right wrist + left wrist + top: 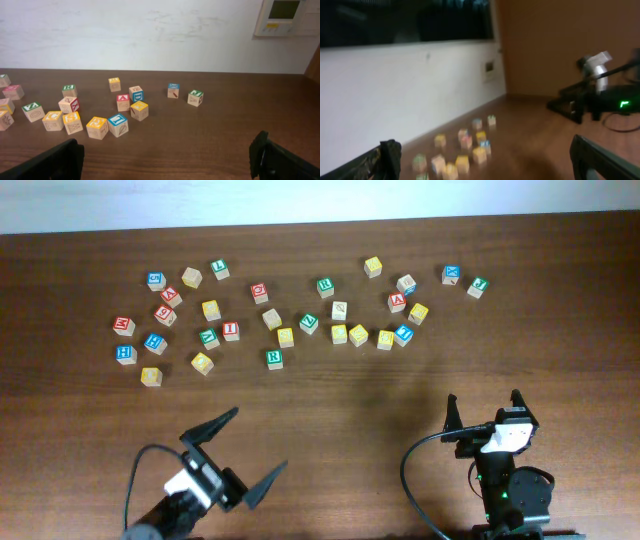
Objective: Spell out ICRA
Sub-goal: 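Move the left gripper over the red-lettered I block, then close the left gripper on the red I block and lift it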
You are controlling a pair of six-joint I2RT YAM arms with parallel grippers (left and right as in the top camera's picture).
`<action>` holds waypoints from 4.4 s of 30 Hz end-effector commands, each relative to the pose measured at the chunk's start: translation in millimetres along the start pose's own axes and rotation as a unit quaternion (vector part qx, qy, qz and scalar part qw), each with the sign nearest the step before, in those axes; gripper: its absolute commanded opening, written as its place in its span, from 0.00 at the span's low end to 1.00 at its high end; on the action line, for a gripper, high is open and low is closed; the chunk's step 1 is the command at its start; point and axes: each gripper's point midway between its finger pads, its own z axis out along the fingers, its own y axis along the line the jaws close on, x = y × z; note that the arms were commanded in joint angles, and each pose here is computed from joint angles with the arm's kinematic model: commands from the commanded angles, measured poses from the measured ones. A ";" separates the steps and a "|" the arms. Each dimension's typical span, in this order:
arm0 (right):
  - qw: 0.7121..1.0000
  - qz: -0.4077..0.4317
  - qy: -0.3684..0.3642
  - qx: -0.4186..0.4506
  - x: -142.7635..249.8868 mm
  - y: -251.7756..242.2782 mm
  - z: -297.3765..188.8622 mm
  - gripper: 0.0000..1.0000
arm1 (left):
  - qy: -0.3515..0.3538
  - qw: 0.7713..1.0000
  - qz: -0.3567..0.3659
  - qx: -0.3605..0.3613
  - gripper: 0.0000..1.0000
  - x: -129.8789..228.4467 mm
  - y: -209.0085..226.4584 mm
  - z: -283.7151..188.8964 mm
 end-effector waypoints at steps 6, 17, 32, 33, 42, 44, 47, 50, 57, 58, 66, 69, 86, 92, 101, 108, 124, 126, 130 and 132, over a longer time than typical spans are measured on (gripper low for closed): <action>1.000 0.004 0.003 0.013 3.1 -5.1 0.1 0.98 | -0.193 0.975 0.111 -0.003 0.99 -124.4 -22.0 -18.2; 1.000 0.004 0.003 0.013 3.1 -5.1 0.1 0.98 | 0.086 0.994 -0.057 -0.031 0.99 -149.9 26.5 33.9; 1.000 0.004 0.003 0.013 3.1 -5.1 0.1 0.98 | 0.205 0.935 -0.279 0.080 0.99 -98.9 71.7 104.8; 1.000 0.004 0.003 0.013 3.1 -5.1 0.1 0.98 | 0.222 0.936 -0.273 0.024 0.99 -91.5 86.0 108.4; 1.000 0.004 0.003 0.013 3.1 -5.1 0.1 0.98 | 0.546 0.780 -0.270 -0.145 0.99 26.6 107.3 104.9; 1.000 0.004 0.003 0.013 3.1 -5.1 0.1 0.98 | 0.580 0.752 -0.290 -0.123 0.99 51.1 94.9 105.2; 1.000 0.004 0.003 0.013 3.0 -5.1 0.1 0.98 | 0.596 0.706 -0.328 -0.194 0.99 77.0 107.6 101.0; 1.000 0.004 0.003 0.013 3.1 -5.1 0.1 0.98 | 0.641 0.650 -0.280 -0.297 0.99 85.1 134.4 68.1; 1.000 0.004 0.003 0.013 3.0 -5.1 0.1 0.98 | 0.667 0.619 -0.248 -0.334 0.99 113.7 156.5 68.2; 1.000 0.004 0.003 0.013 3.1 -5.1 0.1 0.98 | 0.667 0.619 -0.247 -0.333 0.99 121.2 158.5 71.3; 1.000 0.004 0.003 0.013 3.1 -5.1 0.1 0.98 | 0.660 0.598 -0.258 -0.374 1.00 193.8 199.3 75.2; 1.000 0.004 0.003 0.013 3.1 -5.1 0.1 0.98 | 0.648 0.619 -0.316 -0.311 0.90 226.2 214.6 76.4; 1.000 0.004 0.003 0.013 3.0 -5.1 0.1 0.98 | 0.651 0.580 -0.274 -0.407 0.74 303.9 240.7 61.8; 1.000 0.004 0.003 0.013 3.1 -5.1 0.1 0.98 | 0.645 0.585 -0.275 -0.407 0.69 309.8 243.6 64.0; 1.000 0.004 0.003 0.013 3.1 -5.1 0.1 0.98 | 0.653 0.585 -0.270 -0.397 0.57 312.0 241.4 62.2; 1.000 0.004 0.003 0.013 3.1 -5.1 0.1 0.98 | 0.667 0.573 -0.270 -0.392 0.53 329.0 237.2 54.0; 1.000 0.004 0.003 0.013 3.0 -5.1 0.1 0.98 | 0.659 0.581 -0.270 -0.395 0.23 322.2 245.3 61.3; 1.000 0.004 0.003 0.013 3.1 -5.1 0.1 0.98 | 0.657 0.583 -0.272 -0.394 0.20 315.0 248.4 67.1; 1.000 0.004 0.003 0.013 3.1 -5.1 0.1 0.98 | 0.647 0.596 -0.310 -0.360 0.19 300.0 242.2 88.7; 1.000 0.004 0.003 0.013 3.1 -5.1 0.1 0.98 | 0.649 0.595 -0.321 -0.350 0.20 290.6 239.4 93.3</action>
